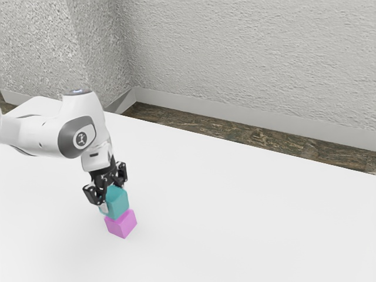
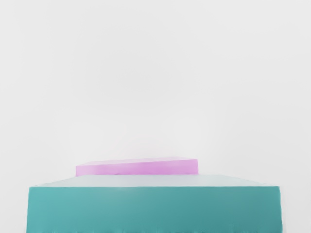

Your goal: Pick up the blue block with one arm, and put the blue block on the pink block with one arm

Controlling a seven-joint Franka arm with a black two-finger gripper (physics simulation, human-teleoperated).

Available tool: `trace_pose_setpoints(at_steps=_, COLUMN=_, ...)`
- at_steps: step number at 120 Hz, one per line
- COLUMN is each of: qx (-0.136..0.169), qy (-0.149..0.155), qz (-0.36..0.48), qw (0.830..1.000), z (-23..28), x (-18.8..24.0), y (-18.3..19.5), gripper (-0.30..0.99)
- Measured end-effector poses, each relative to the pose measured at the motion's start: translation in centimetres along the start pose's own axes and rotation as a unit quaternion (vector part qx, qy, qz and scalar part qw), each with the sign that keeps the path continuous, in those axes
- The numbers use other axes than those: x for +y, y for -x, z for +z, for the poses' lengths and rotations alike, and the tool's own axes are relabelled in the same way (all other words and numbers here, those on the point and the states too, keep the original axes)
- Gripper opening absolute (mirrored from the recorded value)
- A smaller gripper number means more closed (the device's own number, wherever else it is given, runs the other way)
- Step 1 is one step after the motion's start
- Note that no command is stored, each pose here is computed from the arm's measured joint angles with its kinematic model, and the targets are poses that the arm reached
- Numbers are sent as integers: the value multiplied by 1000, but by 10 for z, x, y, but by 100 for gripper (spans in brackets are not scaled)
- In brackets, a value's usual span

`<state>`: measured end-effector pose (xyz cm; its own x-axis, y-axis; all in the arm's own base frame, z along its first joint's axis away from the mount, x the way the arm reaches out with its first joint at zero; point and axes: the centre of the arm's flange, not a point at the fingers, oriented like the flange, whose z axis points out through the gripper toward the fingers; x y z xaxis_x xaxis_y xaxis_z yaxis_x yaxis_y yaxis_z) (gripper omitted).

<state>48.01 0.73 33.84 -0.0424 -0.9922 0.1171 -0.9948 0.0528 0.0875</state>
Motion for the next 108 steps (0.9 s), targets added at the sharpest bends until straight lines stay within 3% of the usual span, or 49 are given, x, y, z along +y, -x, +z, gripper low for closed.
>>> trace_pose_setpoints(at_steps=30, qx=0, qy=7, qz=9, qw=1000, z=2, x=1, y=-3, gripper=61)
trace_pose_setpoints(at_steps=41, qx=-3, qy=-5, qz=11, qw=1000, z=-18, x=5, y=-5, gripper=64)
trace_pose_setpoints(at_steps=56, qx=-5, qy=-64, qz=16, qw=998, z=-111, x=20, y=-24, gripper=66)
trace_pose_setpoints(at_steps=69, qx=-15, qy=-136, qz=13, qw=991, z=-239, x=3, y=-47, gripper=68)
trace_pose_setpoints(at_steps=85, qx=-33, qy=-165, qz=-114, qw=979, z=-333, x=11, y=-21, gripper=68)
trace_pose_setpoints(at_steps=108, qx=-36, qy=-131, qz=-284, qw=949, z=-336, x=19, y=-18, gripper=69)
